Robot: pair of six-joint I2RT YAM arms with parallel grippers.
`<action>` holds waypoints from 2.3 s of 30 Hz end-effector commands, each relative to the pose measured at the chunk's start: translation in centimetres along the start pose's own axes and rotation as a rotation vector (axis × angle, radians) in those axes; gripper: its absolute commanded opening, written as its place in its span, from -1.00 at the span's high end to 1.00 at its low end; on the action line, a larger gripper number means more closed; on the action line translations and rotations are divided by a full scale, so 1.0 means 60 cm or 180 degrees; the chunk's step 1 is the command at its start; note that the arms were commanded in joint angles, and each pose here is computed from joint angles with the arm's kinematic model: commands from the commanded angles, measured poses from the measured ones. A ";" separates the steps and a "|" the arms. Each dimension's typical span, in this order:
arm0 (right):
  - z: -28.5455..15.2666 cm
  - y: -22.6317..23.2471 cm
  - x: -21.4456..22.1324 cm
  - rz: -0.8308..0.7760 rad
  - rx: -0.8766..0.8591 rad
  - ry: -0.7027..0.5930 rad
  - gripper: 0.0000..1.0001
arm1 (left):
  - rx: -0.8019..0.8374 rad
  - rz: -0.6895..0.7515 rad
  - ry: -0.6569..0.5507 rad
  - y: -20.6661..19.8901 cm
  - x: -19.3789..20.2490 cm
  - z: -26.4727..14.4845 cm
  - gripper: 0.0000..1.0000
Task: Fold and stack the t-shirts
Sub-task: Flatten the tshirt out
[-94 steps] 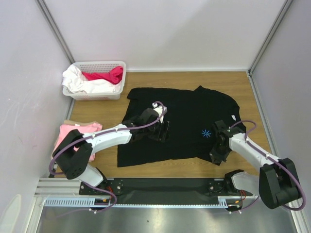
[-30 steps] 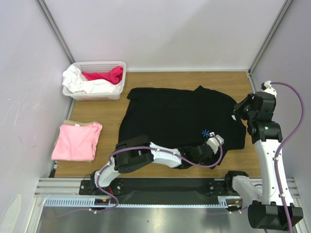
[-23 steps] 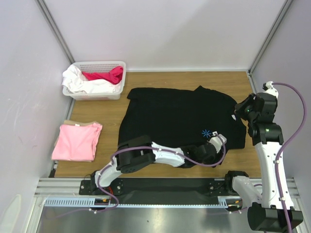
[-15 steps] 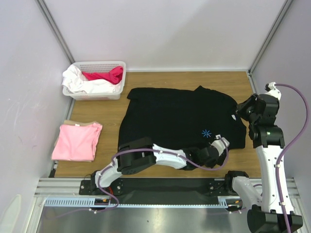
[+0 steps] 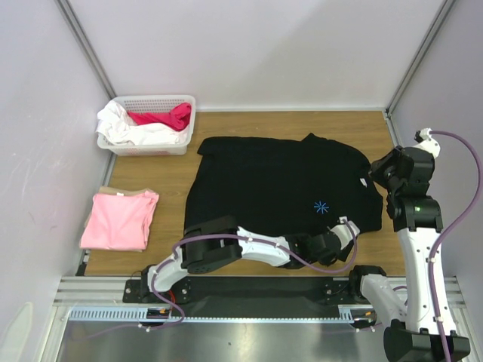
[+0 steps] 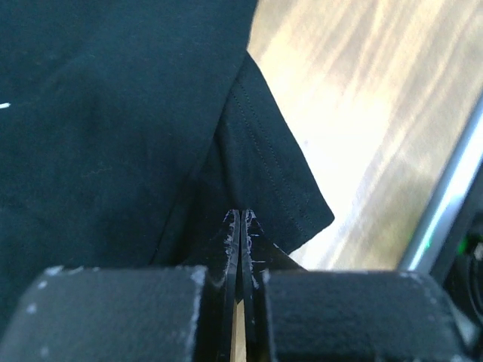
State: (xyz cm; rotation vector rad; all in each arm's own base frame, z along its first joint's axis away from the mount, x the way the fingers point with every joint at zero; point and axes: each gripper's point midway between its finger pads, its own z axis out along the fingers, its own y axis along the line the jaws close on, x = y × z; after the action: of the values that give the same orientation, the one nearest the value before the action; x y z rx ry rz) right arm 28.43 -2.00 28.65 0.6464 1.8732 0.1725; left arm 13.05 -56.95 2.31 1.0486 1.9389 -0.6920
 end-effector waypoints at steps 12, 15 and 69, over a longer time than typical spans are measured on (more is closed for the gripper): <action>0.072 -0.032 0.063 0.0045 0.0242 0.0302 0.66 | 0.0515 0.0606 0.0663 -0.048 0.078 -0.068 0.99; 0.094 -0.034 0.095 0.0076 0.0193 0.0444 0.67 | 0.0729 0.0636 0.0749 -0.057 0.094 -0.091 0.99; 0.338 -0.076 0.355 -0.0139 0.0506 0.1639 0.82 | 0.1446 0.0738 0.0874 -0.090 0.129 -0.130 0.99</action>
State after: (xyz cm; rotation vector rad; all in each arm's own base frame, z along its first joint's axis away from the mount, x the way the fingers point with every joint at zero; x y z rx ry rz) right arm 38.39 2.21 1.99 0.7387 2.4221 0.2527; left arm 4.44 -53.25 2.16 1.5763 1.8214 -0.9295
